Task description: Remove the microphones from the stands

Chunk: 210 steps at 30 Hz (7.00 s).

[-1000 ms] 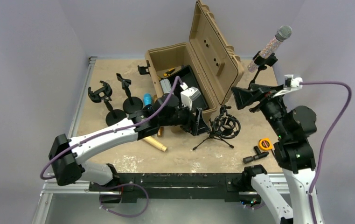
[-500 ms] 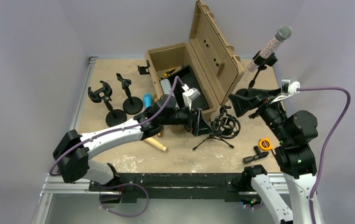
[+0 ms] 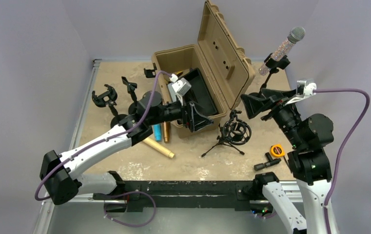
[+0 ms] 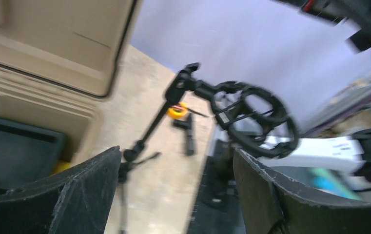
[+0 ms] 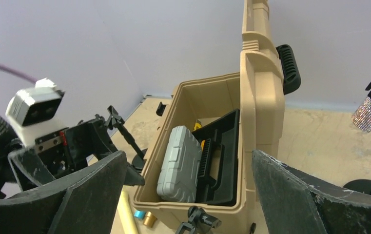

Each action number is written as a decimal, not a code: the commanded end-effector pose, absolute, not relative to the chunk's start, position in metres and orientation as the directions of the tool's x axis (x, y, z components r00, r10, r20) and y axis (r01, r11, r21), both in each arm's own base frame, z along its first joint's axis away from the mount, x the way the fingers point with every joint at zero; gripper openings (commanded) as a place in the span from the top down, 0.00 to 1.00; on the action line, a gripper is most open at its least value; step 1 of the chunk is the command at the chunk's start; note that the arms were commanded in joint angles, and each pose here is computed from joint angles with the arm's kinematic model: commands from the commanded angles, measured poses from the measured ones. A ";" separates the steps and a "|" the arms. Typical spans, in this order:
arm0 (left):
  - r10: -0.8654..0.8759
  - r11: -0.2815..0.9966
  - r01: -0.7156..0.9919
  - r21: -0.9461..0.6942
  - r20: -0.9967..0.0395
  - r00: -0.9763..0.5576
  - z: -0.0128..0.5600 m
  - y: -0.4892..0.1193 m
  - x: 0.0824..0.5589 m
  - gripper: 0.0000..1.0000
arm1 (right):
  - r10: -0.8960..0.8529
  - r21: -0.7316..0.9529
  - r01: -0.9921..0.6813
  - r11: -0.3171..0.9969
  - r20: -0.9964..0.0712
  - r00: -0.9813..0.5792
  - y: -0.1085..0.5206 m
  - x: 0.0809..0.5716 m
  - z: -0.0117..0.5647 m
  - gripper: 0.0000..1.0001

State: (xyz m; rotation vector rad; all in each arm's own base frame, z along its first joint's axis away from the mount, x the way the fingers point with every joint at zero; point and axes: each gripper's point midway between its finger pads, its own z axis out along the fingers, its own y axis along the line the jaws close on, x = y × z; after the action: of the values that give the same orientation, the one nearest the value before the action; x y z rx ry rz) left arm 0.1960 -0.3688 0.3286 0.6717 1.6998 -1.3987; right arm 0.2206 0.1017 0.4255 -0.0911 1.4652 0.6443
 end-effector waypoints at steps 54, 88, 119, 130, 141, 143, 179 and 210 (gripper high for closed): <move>-0.095 0.836 0.521 -0.171 -0.981 -0.168 0.261 -0.376 0.228 1.00 | 0.311 0.251 -0.485 0.837 -0.949 0.045 0.111 0.273 0.434 0.06; -0.002 0.868 0.484 -0.108 -0.977 -0.214 0.234 -0.402 0.189 0.95 | 0.332 0.243 -0.476 0.845 -0.937 0.111 0.107 0.263 0.458 0.05; -0.034 -0.054 0.977 -0.205 -0.978 -0.207 0.254 -0.415 0.171 0.33 | 0.329 0.225 -0.425 0.877 -0.925 0.189 0.093 0.259 0.479 0.04; -0.027 -0.122 0.960 -0.251 -0.966 -0.256 0.258 -0.426 0.169 0.92 | 0.324 0.215 -0.430 0.877 -0.925 0.198 0.094 0.258 0.480 0.04; -0.049 0.385 0.911 -0.149 -0.989 -0.141 0.244 -0.413 0.160 1.00 | 0.317 0.206 -0.434 0.877 -0.926 0.203 0.095 0.261 0.480 0.04; -0.048 0.532 0.842 -0.093 -0.996 -0.080 0.246 -0.407 0.170 1.00 | 0.319 0.206 -0.435 0.877 -0.925 0.206 0.095 0.259 0.481 0.04; -0.054 0.438 0.882 -0.175 -0.984 -0.168 0.230 -0.413 0.157 0.29 | 0.337 0.228 -0.459 0.858 -0.926 0.169 0.102 0.268 0.469 0.04; -0.140 0.464 0.810 -0.360 -0.932 -0.334 0.225 -0.298 0.158 0.08 | 0.290 0.117 -0.679 0.724 -0.946 0.147 0.174 0.233 0.525 0.05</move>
State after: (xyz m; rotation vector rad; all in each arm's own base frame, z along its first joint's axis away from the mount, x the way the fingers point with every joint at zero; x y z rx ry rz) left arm 0.1550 -0.2976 0.2268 0.6484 1.6083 -1.0650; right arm 0.2331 0.1755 0.5010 -0.3615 1.2757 0.7642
